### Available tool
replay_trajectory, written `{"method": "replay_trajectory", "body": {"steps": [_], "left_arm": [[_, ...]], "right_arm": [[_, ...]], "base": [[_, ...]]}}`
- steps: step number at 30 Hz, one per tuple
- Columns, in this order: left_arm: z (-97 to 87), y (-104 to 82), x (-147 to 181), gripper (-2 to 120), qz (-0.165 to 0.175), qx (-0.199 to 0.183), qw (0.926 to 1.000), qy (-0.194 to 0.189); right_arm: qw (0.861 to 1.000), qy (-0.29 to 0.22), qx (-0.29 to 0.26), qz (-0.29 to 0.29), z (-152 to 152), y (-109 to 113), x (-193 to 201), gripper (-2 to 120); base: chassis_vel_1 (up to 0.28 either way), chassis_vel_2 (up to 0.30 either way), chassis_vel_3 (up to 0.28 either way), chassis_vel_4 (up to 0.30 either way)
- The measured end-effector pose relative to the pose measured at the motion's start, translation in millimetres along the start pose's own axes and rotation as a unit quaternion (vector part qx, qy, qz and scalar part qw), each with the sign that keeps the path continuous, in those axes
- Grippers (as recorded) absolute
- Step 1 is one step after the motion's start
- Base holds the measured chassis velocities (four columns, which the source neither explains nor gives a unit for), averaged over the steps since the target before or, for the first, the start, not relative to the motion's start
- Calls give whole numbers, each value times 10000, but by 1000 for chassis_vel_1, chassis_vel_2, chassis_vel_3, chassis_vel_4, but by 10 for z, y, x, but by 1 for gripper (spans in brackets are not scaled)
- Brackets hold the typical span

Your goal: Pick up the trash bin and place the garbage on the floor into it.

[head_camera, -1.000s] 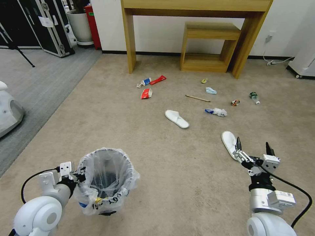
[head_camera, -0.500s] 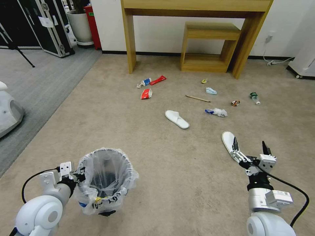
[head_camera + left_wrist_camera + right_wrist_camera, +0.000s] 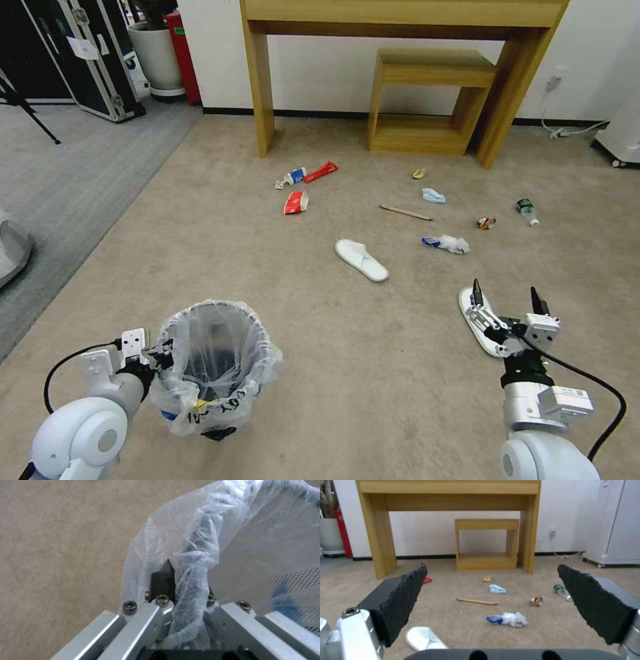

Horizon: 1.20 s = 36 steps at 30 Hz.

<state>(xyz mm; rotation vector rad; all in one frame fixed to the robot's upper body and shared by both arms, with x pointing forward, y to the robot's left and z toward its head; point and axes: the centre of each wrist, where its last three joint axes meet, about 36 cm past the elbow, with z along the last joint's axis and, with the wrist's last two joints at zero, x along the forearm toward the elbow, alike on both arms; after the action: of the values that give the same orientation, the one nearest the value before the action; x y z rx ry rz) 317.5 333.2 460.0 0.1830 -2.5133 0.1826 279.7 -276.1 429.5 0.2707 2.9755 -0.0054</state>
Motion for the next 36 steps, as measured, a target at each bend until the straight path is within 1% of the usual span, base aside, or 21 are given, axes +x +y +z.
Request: {"method": "replay_trajectory", "body": {"steps": [36], "left_arm": [[18, 25, -23, 1, -36, -18, 10000, 18]], "right_arm": [[10000, 30, 0, -42, -8, 15, -13, 100]], "base": [[-110, 110, 115, -108]]}}
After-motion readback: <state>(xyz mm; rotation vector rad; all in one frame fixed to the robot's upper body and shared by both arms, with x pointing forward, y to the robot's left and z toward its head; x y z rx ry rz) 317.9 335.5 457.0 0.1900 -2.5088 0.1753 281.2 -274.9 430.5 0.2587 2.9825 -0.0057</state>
